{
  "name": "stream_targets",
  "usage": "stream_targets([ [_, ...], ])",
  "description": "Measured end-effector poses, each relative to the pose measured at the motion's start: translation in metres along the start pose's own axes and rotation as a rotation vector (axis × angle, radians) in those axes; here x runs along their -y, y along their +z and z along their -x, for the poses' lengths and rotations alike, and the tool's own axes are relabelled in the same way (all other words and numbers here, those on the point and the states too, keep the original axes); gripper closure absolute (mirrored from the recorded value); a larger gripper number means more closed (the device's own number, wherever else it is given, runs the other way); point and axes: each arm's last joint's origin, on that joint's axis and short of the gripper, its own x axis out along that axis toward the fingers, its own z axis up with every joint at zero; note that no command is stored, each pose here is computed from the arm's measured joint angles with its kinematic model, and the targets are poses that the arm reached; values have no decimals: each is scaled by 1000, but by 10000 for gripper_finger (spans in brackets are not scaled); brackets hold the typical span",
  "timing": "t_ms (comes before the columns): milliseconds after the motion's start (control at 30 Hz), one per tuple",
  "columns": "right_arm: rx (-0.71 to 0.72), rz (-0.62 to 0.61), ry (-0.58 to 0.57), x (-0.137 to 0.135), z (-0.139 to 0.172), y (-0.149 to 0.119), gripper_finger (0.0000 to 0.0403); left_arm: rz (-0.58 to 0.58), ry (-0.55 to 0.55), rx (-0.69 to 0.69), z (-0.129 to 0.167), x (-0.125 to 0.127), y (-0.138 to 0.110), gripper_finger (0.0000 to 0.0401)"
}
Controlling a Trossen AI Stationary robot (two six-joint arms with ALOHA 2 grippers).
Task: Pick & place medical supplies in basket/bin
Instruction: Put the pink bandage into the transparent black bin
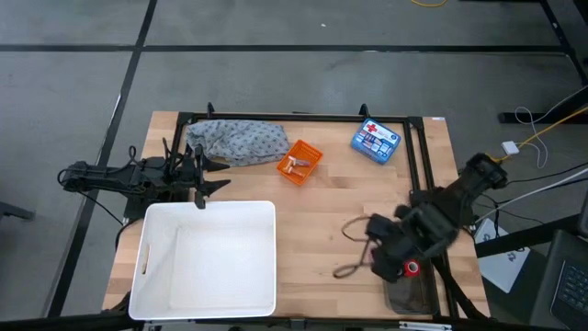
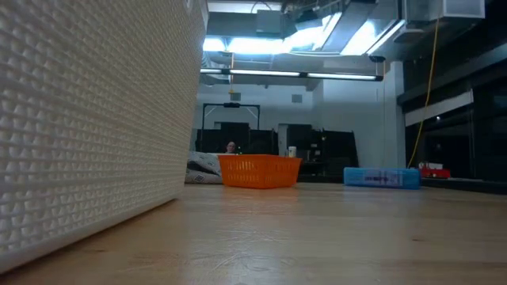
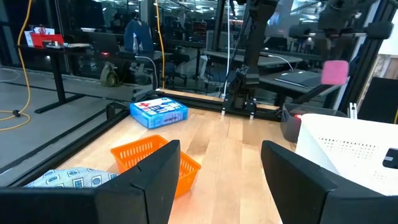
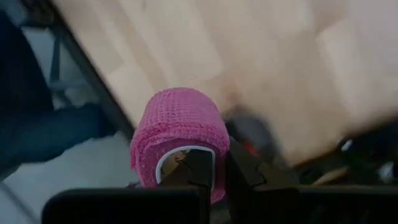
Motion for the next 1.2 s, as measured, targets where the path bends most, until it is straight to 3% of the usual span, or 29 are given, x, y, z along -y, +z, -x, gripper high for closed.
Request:
stream_targets([
  [333, -7, -89, -47, -22, -14, -64, 383, 1, -1, 0, 0, 0, 0, 179],
  [633, -94, -167, -99, -25, -77, -114, 383, 2, -2, 0, 0, 0, 0, 180],
  [800, -102, -186, -54, -24, -112, -126, 383, 1, 0, 0, 0, 0, 0, 178],
  [1200, -148, -223, -105, -3, -163, -131, 383, 0, 0, 0, 0, 0, 0, 178],
])
